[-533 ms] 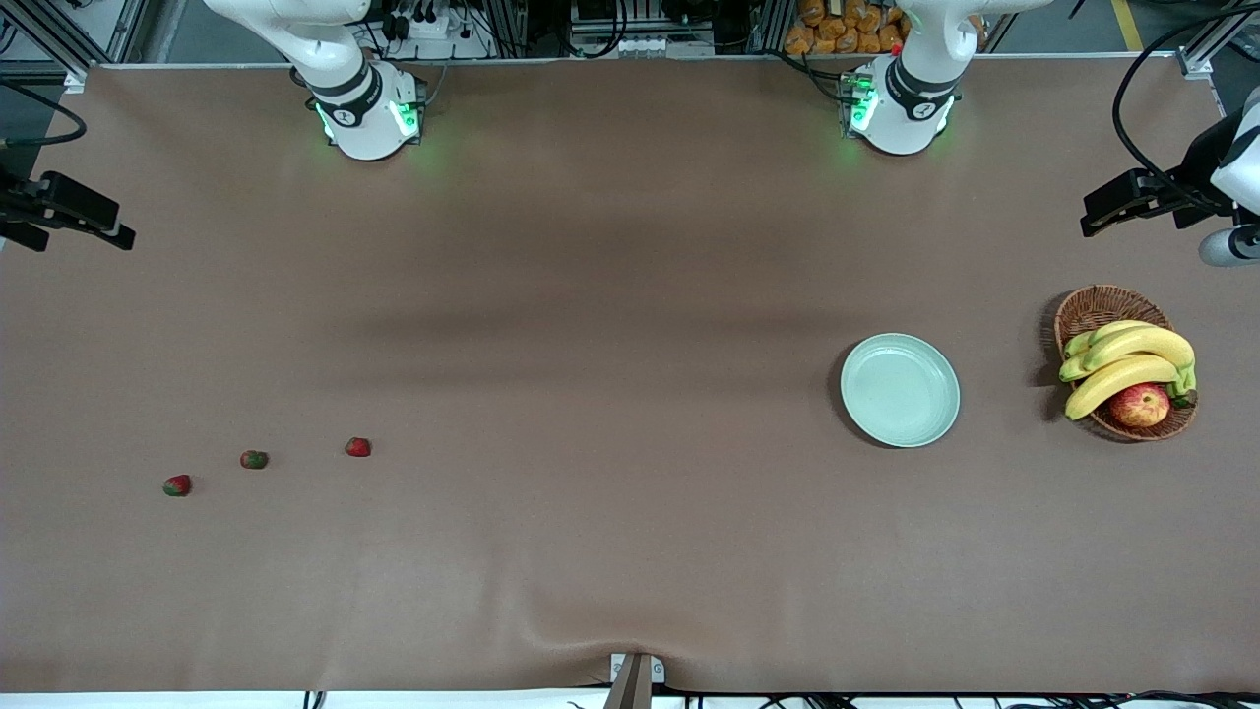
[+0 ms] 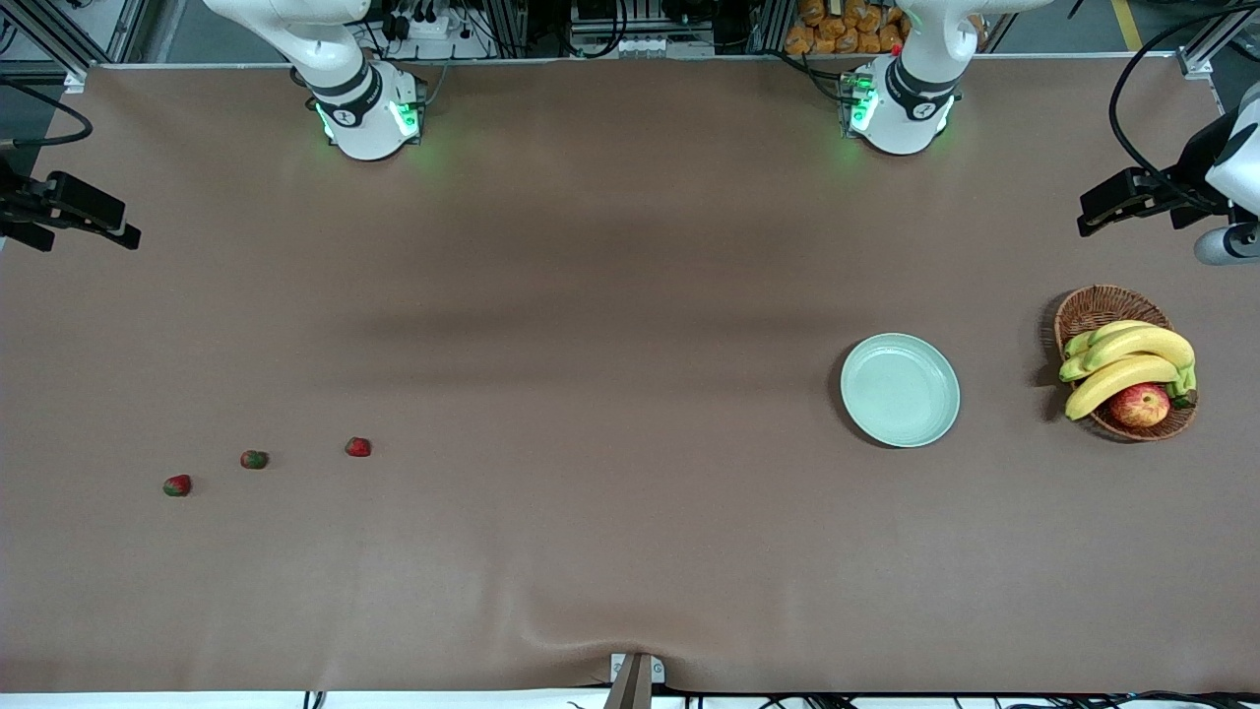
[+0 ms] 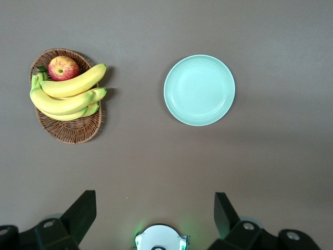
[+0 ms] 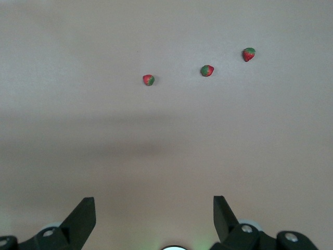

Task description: Collect all strawberries into plate

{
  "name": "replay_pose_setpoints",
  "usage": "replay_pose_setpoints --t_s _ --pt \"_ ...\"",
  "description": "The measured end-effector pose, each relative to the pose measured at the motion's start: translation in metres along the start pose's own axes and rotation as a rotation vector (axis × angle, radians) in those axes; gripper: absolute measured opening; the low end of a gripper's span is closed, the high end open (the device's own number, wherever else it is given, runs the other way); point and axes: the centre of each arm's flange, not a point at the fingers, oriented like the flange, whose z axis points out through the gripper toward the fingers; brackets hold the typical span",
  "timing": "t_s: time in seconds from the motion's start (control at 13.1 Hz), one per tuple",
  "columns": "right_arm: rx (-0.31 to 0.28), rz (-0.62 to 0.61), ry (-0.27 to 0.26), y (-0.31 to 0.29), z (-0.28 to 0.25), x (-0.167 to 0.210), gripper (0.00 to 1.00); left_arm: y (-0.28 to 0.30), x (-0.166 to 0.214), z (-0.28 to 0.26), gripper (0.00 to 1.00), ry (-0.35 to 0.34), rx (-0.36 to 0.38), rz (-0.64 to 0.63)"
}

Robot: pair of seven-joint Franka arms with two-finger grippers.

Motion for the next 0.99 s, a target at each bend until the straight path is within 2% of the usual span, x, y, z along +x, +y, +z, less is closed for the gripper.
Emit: replay_pose_setpoints --t_s 0.23,0.46,0.69,0.99 --pt "0.0 -0.014 -0.003 0.0 0.001 0.001 1.0 0.001 0.013 0.01 1.0 0.013 -0.004 0.001" --pt "0.002 -0.043 -0.025 0.001 0.016 0.011 1.0 0.006 0.038 0.058 1.0 0.017 -0.009 0.005" --pt "0.003 -0.045 -0.026 0.005 0.052 0.044 1.0 0.013 0.053 0.123 1.0 0.01 -0.015 0.013" --pt "0.002 -0.051 -0.017 0.007 0.124 0.097 1.0 0.017 0.057 0.212 1.0 0.048 -0.022 0.017"
